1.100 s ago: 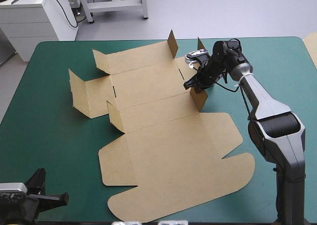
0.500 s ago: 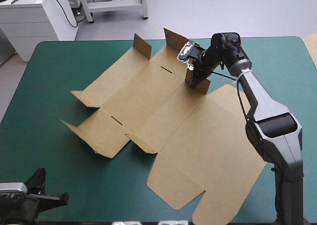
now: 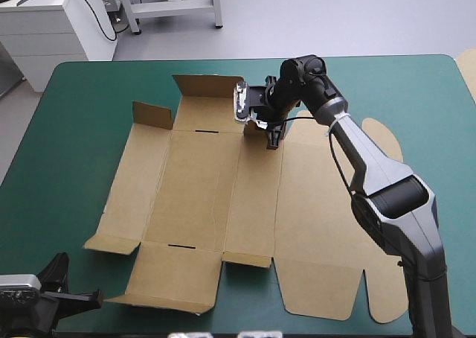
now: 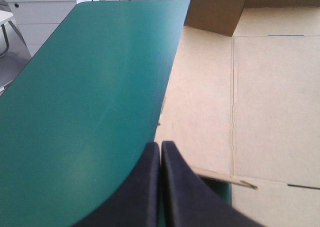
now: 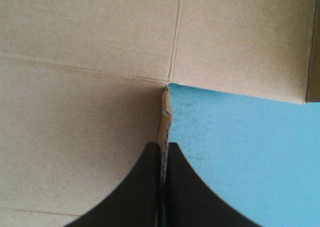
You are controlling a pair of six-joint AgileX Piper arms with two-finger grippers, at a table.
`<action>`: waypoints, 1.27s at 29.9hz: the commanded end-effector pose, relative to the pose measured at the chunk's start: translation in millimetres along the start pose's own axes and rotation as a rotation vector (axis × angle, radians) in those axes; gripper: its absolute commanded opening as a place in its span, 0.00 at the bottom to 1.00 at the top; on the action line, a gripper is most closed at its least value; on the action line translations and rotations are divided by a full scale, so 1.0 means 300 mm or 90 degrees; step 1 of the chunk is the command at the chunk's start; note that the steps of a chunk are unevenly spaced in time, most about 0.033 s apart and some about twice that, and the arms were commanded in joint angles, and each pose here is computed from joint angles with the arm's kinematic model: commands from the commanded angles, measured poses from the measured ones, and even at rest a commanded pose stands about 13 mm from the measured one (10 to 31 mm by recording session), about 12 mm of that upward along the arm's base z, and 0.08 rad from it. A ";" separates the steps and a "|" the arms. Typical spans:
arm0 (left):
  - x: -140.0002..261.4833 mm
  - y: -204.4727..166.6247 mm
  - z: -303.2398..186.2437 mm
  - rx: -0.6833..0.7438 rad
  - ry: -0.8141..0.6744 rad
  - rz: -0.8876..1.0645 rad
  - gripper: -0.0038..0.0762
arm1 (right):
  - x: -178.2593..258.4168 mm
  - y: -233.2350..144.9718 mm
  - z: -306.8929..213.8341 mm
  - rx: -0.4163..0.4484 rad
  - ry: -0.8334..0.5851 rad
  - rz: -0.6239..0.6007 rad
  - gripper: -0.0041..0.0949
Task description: Fold the box
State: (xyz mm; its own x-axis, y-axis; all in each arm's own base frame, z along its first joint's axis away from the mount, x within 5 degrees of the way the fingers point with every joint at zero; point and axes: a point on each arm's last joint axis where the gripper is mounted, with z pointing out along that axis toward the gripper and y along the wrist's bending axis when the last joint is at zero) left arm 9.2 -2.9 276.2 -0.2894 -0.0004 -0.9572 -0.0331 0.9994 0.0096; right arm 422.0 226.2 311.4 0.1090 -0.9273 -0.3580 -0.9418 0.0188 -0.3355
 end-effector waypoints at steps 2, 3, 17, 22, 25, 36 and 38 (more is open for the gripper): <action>-0.042 -0.001 -0.020 0.000 -0.069 -0.007 0.04 | -0.074 0.012 -0.172 0.061 -0.047 -0.085 0.02; -0.042 -0.001 -0.020 0.000 -0.069 -0.007 0.04 | -0.079 0.014 -0.171 0.059 -0.053 -0.092 0.02; -0.042 -0.001 -0.020 0.000 -0.069 -0.004 0.04 | -0.114 0.031 -0.163 0.021 -0.115 0.036 0.06; -0.042 -0.001 -0.020 0.000 -0.069 -0.004 0.04 | -0.104 0.026 -0.152 0.027 -0.097 0.065 0.37; -0.042 -0.001 -0.020 0.000 -0.069 -0.004 0.04 | -0.106 0.022 -0.153 0.030 -0.101 0.107 0.61; -0.050 0.001 -0.021 -0.006 -0.086 0.000 0.04 | -0.075 0.008 -0.267 0.105 -0.055 0.322 0.43; -0.055 0.001 -0.019 -0.005 -0.101 -0.003 0.04 | -0.072 0.006 -0.295 0.105 -0.076 0.390 0.21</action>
State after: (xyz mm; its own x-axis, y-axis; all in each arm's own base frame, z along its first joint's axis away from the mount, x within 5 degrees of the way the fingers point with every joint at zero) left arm 9.8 -2.6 278.2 -0.2681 0.0025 -0.9634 -0.0351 0.9993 0.0123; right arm 408.7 227.5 341.7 -0.3388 -0.7985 -0.4976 -0.8559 0.4812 -0.1895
